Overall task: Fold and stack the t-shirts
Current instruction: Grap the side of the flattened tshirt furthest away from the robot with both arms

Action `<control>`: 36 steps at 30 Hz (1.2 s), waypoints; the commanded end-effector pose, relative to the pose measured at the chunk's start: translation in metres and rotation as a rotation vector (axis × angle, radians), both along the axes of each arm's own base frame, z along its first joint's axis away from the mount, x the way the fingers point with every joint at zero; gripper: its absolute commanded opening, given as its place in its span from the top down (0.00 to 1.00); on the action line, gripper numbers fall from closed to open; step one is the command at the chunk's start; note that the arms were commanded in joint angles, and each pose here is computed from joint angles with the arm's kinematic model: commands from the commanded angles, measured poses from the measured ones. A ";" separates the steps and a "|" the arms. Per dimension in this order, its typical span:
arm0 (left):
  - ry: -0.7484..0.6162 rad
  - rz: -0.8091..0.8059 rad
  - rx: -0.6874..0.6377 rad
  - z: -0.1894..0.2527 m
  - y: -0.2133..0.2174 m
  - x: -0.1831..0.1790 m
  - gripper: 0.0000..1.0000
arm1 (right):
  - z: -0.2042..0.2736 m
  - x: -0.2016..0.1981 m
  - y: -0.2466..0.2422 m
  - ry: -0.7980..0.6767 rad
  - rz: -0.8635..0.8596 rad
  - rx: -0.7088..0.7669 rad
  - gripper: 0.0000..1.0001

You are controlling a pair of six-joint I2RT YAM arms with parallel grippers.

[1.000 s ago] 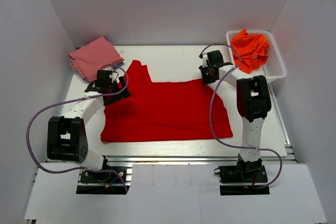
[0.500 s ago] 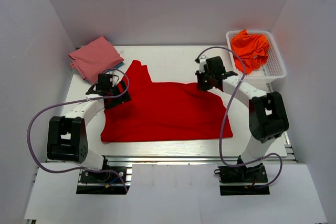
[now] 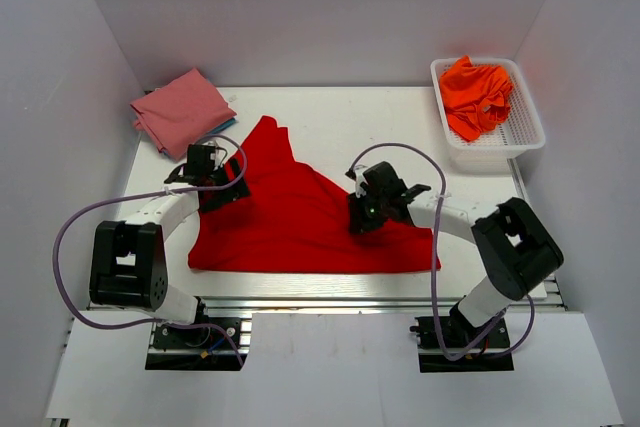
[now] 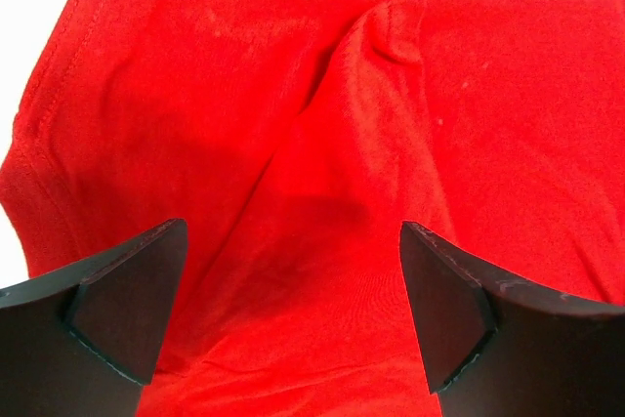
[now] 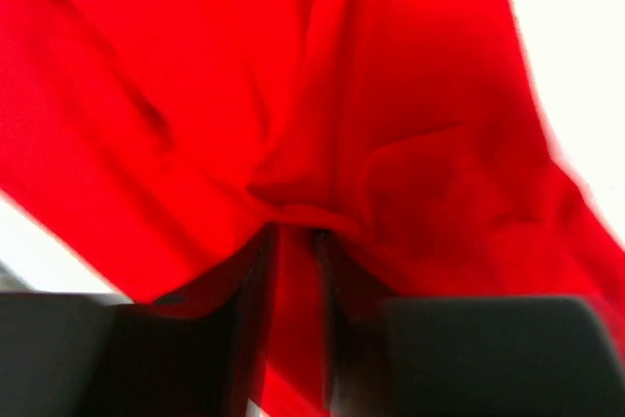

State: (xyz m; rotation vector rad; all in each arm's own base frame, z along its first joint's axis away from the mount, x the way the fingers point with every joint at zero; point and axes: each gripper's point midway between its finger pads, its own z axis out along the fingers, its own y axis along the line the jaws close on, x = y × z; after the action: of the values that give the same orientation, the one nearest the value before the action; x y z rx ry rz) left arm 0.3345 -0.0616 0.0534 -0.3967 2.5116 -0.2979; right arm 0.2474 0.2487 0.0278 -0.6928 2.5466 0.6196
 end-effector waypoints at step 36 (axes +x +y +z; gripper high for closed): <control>0.055 -0.021 0.008 -0.022 0.001 -0.002 0.00 | 0.025 0.039 -0.008 0.009 -0.088 0.027 0.50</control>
State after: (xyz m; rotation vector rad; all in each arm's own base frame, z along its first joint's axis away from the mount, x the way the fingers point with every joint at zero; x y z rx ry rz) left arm 0.3321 -0.0636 0.0301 -0.3883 2.5776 -0.2986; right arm 0.2805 0.2268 0.0400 -0.5262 2.6066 0.5459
